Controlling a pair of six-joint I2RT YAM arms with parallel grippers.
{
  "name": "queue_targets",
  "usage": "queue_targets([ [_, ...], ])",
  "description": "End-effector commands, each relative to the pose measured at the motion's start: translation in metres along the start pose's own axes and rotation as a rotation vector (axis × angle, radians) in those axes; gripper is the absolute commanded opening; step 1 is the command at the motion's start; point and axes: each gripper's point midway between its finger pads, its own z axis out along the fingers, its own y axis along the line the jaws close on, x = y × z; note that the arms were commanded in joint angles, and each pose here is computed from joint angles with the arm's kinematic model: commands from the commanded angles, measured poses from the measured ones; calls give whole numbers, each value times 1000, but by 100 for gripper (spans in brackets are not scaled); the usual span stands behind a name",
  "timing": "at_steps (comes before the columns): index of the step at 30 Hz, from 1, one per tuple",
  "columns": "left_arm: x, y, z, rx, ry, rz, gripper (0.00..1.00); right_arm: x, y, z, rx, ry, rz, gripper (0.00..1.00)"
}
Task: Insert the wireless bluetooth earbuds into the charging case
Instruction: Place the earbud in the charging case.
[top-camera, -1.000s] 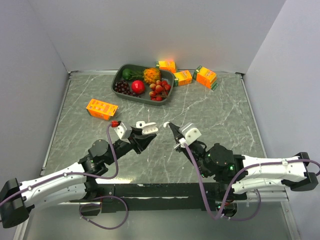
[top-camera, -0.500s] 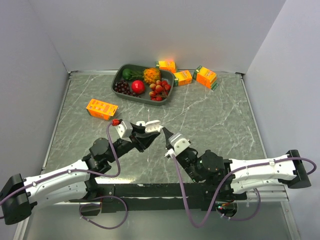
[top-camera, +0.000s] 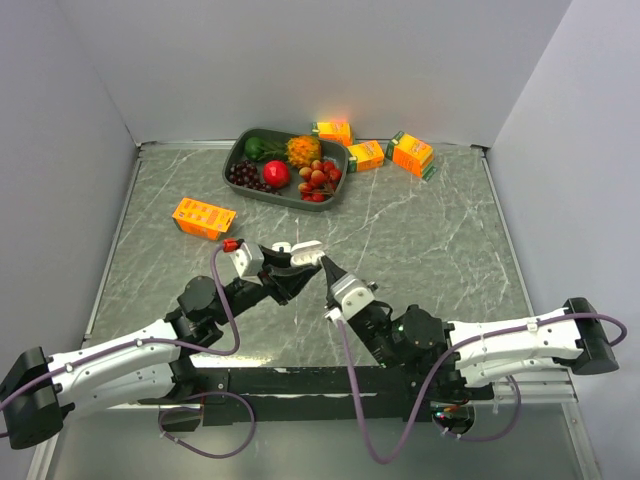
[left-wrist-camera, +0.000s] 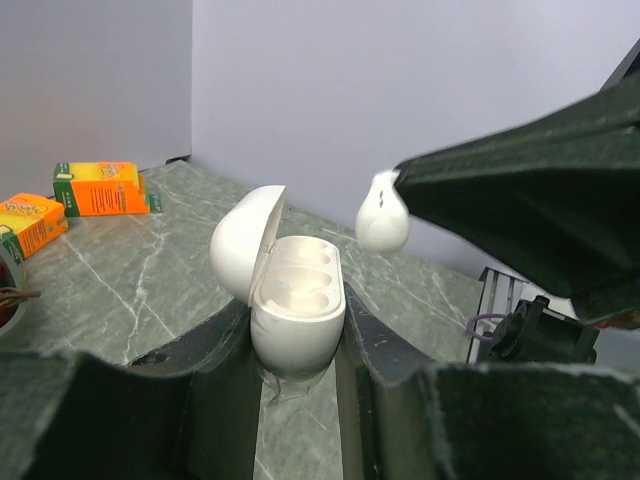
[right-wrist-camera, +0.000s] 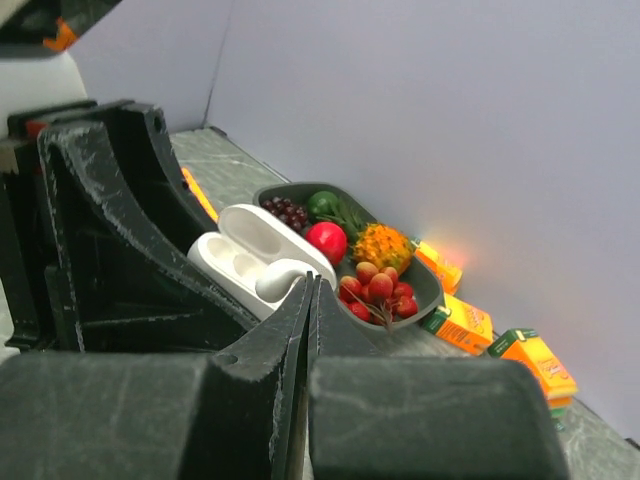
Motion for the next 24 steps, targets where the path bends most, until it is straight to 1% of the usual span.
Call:
queue_targets([
  [1, -38, -13, 9, 51, -108, -12, 1, -3, -1, 0, 21, -20, -12, 0],
  [7, -40, -14, 10, 56, -108, -17, 1, 1, -1, 1, 43, -18, -36, 0],
  [15, -37, -13, 9, 53, -93, -19, 1, -8, -11, 1, 85, -44, -23, 0],
  [24, -37, -16, 10, 65, -95, -33, 1, -6, -8, 4, 86, -48, -51, 0],
])
